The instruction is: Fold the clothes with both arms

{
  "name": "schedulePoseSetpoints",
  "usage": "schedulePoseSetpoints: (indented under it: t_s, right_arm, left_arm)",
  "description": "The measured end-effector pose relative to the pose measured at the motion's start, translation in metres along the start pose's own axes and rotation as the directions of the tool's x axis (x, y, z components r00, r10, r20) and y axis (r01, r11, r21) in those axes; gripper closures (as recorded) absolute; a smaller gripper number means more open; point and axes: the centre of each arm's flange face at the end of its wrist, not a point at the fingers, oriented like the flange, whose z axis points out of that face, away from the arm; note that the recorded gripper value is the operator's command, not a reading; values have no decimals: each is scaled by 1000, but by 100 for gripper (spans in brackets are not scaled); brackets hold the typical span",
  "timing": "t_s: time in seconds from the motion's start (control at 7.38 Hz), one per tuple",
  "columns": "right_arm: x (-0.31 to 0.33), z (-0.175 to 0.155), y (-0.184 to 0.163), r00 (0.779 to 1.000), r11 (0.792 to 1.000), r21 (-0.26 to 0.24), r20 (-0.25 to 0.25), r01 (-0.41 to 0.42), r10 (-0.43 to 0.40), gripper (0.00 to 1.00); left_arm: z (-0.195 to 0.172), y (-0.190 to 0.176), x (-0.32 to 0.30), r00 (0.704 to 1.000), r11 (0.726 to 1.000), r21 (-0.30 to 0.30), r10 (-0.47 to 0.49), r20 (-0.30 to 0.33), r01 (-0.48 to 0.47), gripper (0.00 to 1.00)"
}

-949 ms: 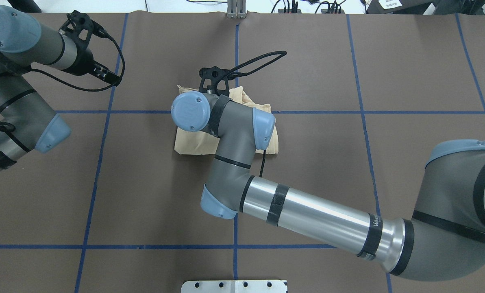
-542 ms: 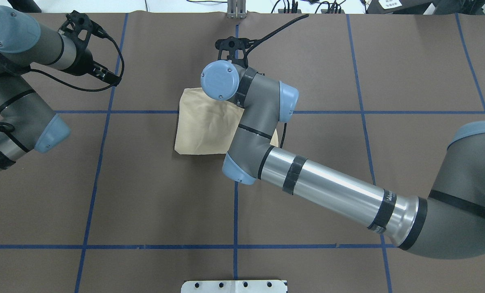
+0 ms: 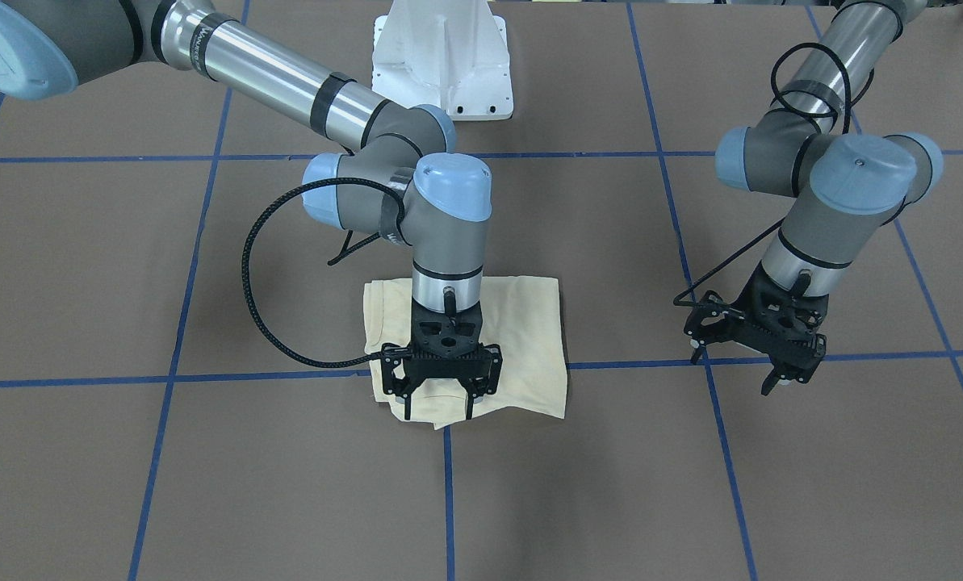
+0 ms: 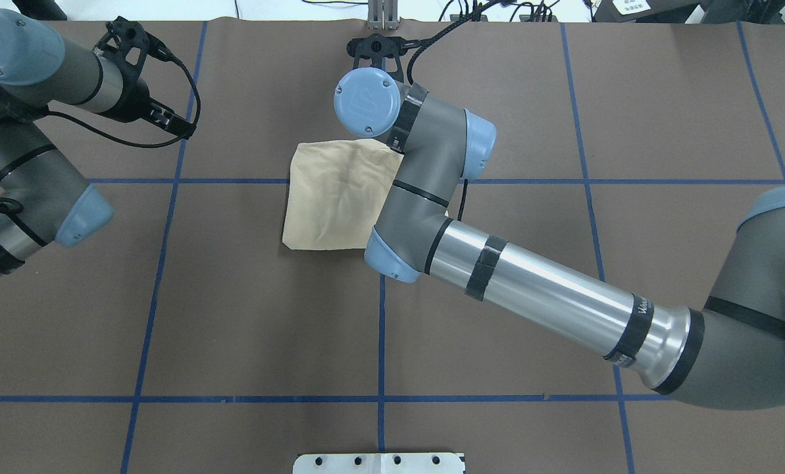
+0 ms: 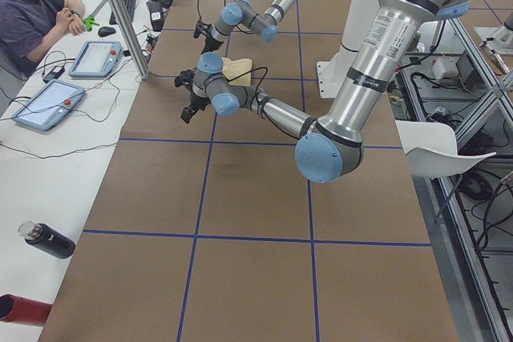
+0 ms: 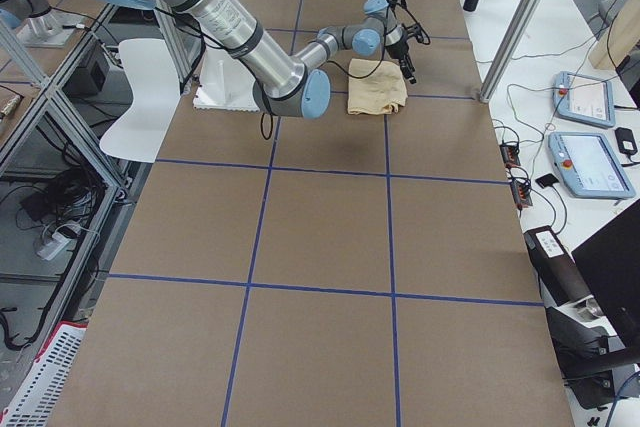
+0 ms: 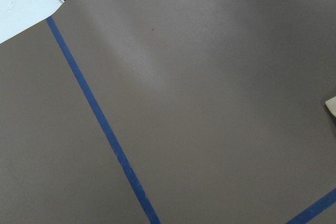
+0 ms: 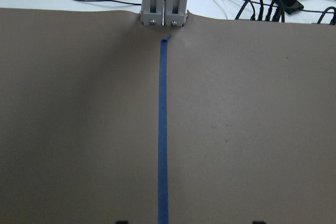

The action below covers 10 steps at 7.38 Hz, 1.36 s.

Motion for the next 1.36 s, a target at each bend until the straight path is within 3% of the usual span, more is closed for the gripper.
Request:
schedulePoseSetpoints:
  t_s: [0.27,0.41,0.68,0.95,1.22,1.36]
  right_arm:
    - [34,-31,1,999,992,-124,38,-18,23,0]
    - [79,-54,-3,998,982,-188,58,-20,32,0]
    - [212,-99,-7,994,965,-254,97,67,-43,0]
    - [359,-115,-17,982,934,-310,114,181,-152,0]
    - [506,-121,-15,961,888,-370,141,273,-236,0]
    - [581,-127,-3,950,865,-395,156,310,-269,0]
  left_arm:
    - [-18,13,0,1000,1000,10,3,-5,-3,0]
    - [-38,31,-2,1000,1000,10,3,-8,-2,0]
    - [-94,65,-11,1000,1000,-20,-5,15,5,0]
    - [-148,98,-50,996,997,-56,59,66,-55,0]
    - [-191,138,-129,984,987,-94,139,114,-129,0]
    - [-212,159,-166,982,987,-104,133,132,-120,0]
